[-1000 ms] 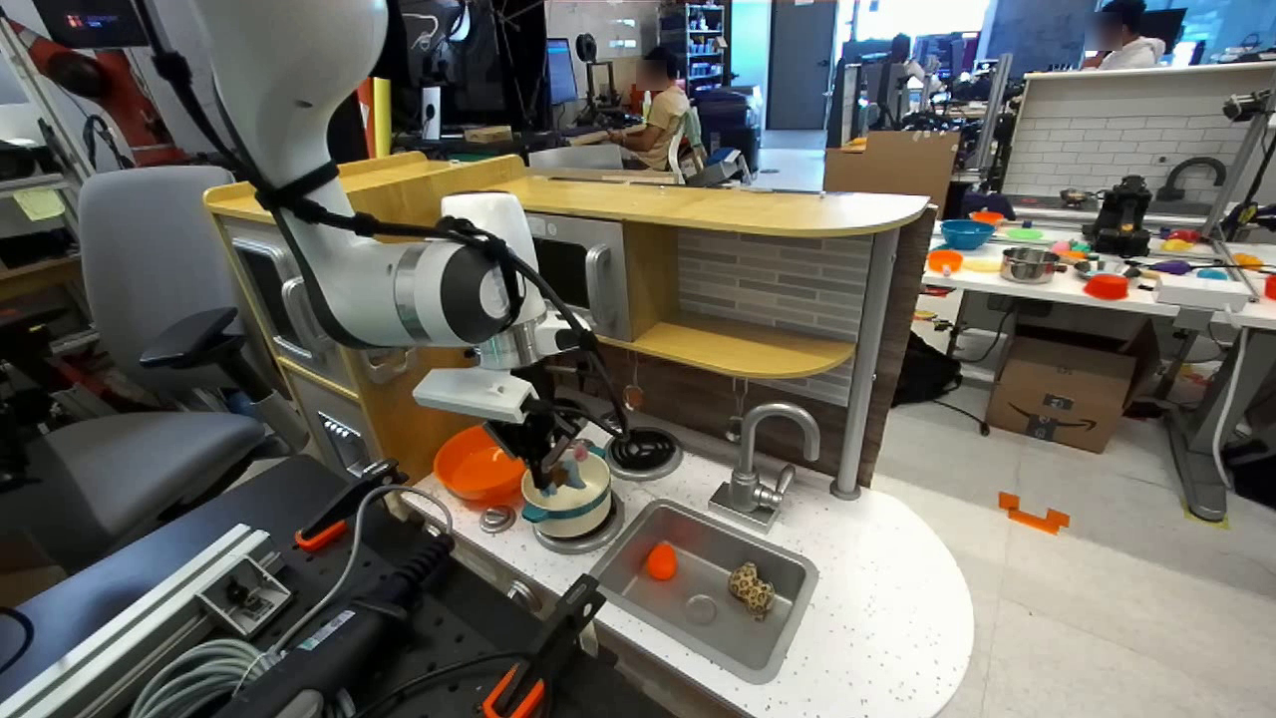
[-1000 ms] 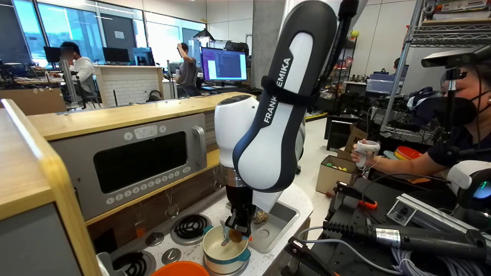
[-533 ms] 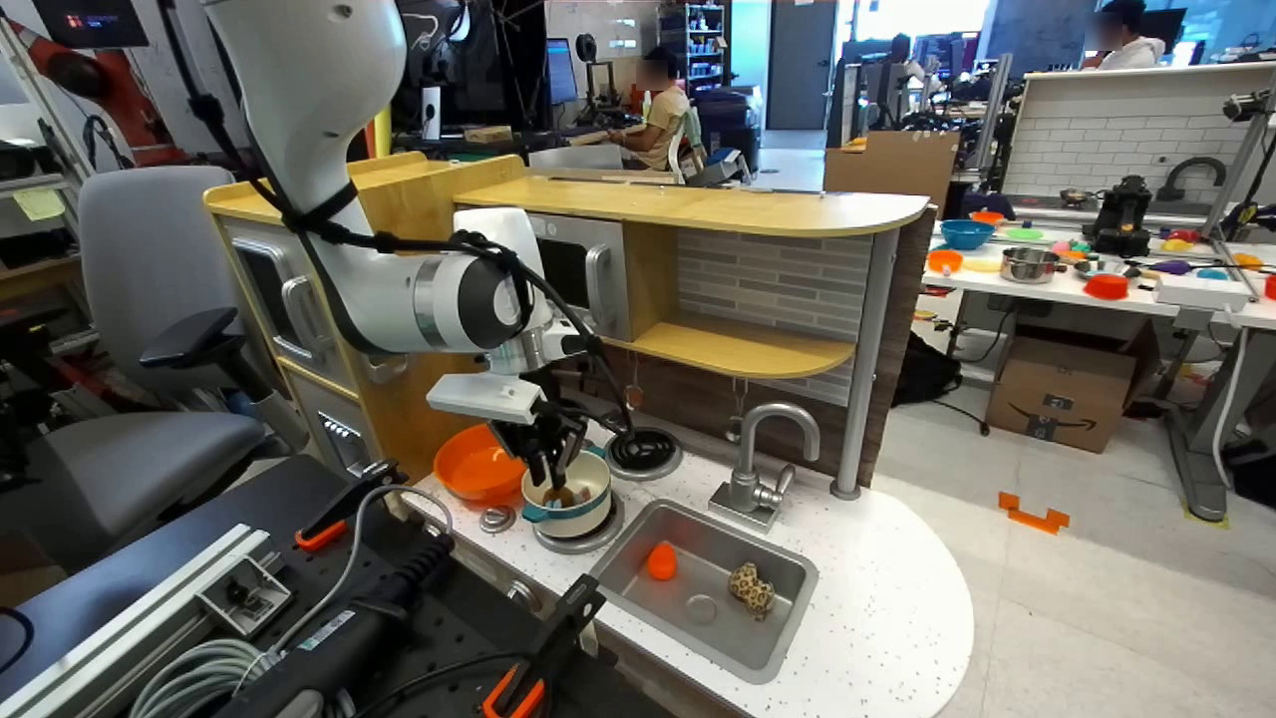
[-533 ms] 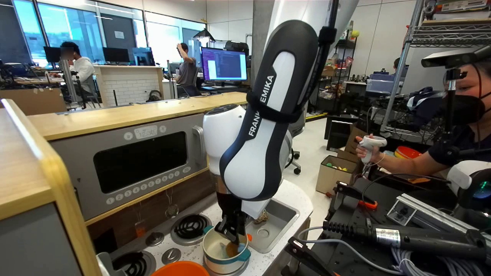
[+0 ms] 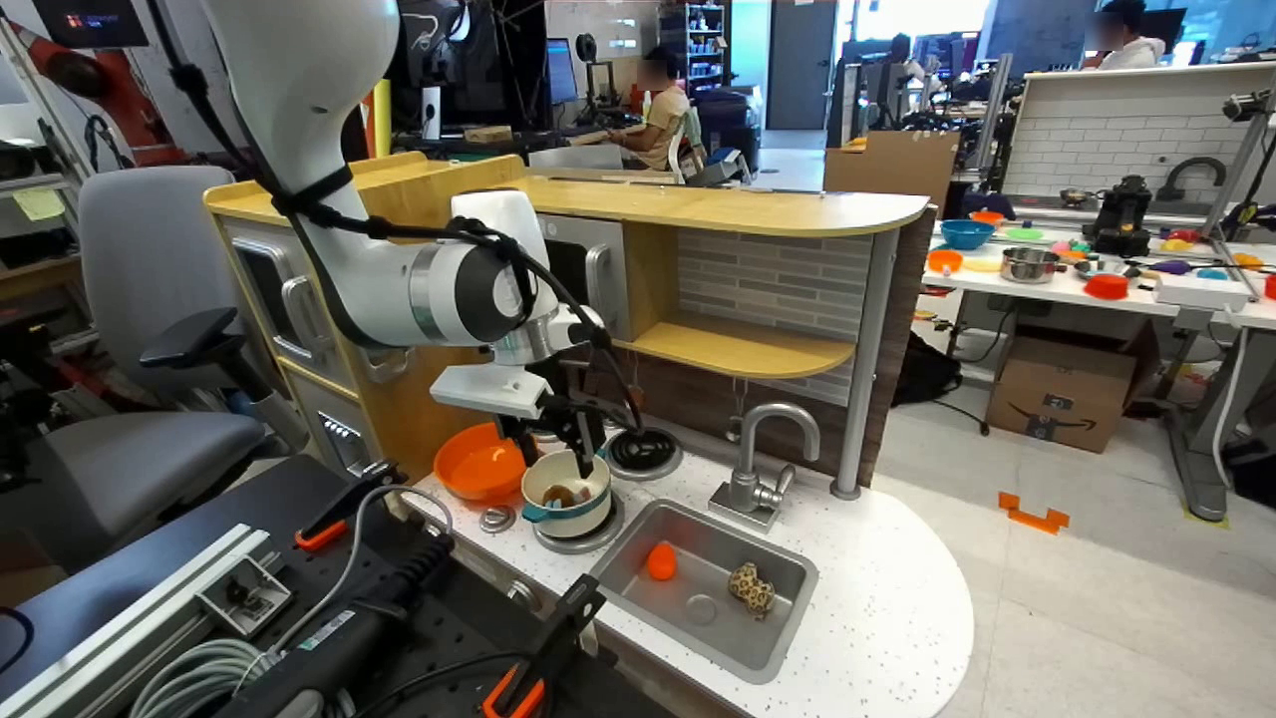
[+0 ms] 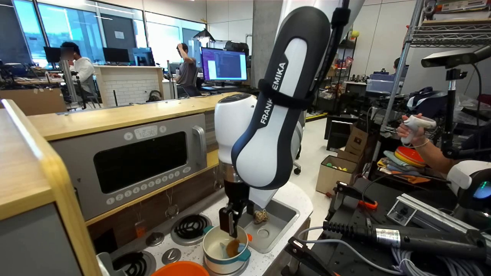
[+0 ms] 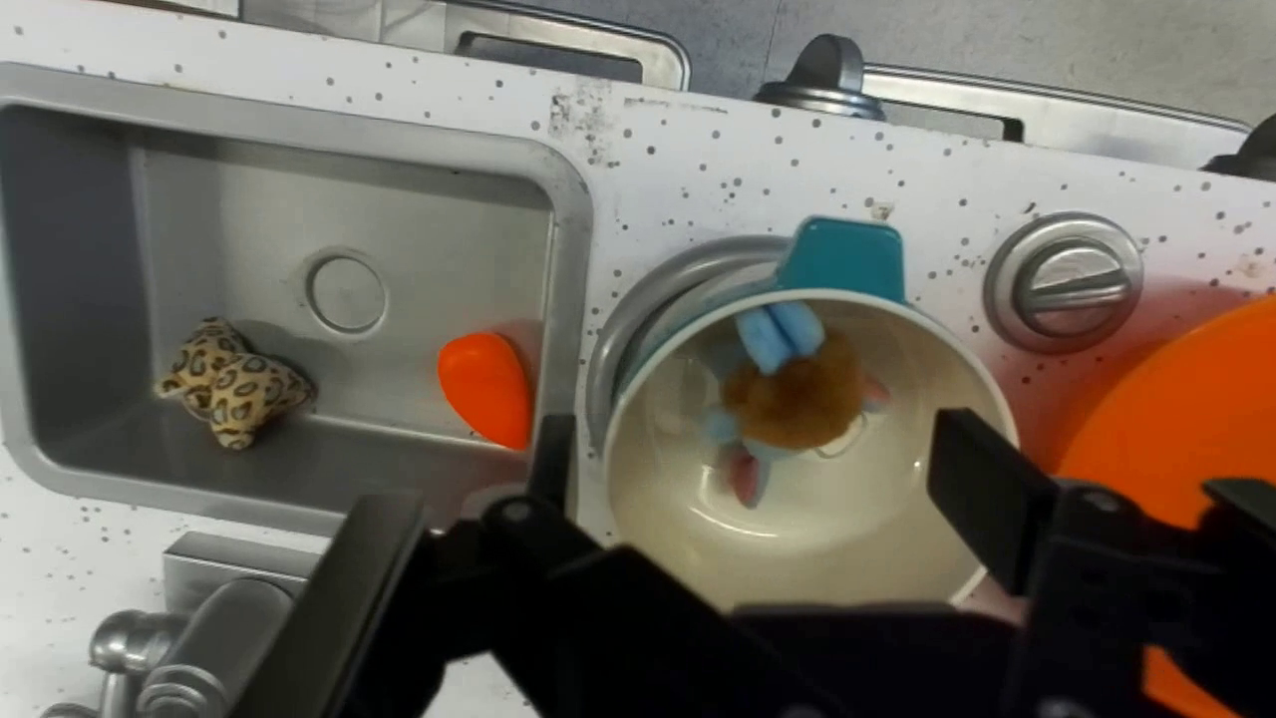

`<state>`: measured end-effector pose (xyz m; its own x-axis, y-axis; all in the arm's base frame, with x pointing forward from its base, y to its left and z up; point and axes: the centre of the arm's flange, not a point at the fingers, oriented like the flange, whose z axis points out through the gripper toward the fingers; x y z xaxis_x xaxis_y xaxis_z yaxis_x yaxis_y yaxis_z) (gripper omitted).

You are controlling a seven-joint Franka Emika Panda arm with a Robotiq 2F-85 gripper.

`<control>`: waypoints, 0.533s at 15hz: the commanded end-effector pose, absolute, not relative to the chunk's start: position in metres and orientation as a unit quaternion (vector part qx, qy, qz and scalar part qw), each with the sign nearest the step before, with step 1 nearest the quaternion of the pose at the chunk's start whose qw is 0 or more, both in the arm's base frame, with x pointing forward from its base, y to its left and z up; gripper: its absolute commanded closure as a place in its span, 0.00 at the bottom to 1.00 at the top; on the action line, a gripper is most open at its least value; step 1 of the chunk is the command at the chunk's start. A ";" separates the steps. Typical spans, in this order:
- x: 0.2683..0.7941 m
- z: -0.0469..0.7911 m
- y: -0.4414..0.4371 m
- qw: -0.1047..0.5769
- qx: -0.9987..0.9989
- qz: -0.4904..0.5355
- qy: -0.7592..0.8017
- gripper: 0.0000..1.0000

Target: Pick the blue and brown object in the sink and put it in the pot on the stove

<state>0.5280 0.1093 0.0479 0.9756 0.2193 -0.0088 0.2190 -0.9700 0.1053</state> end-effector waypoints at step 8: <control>0.429 0.155 -0.006 0.042 0.997 0.065 0.013 0.00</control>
<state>0.4667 0.0108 0.1127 0.9941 0.0658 0.0867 0.0568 -0.9931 0.1029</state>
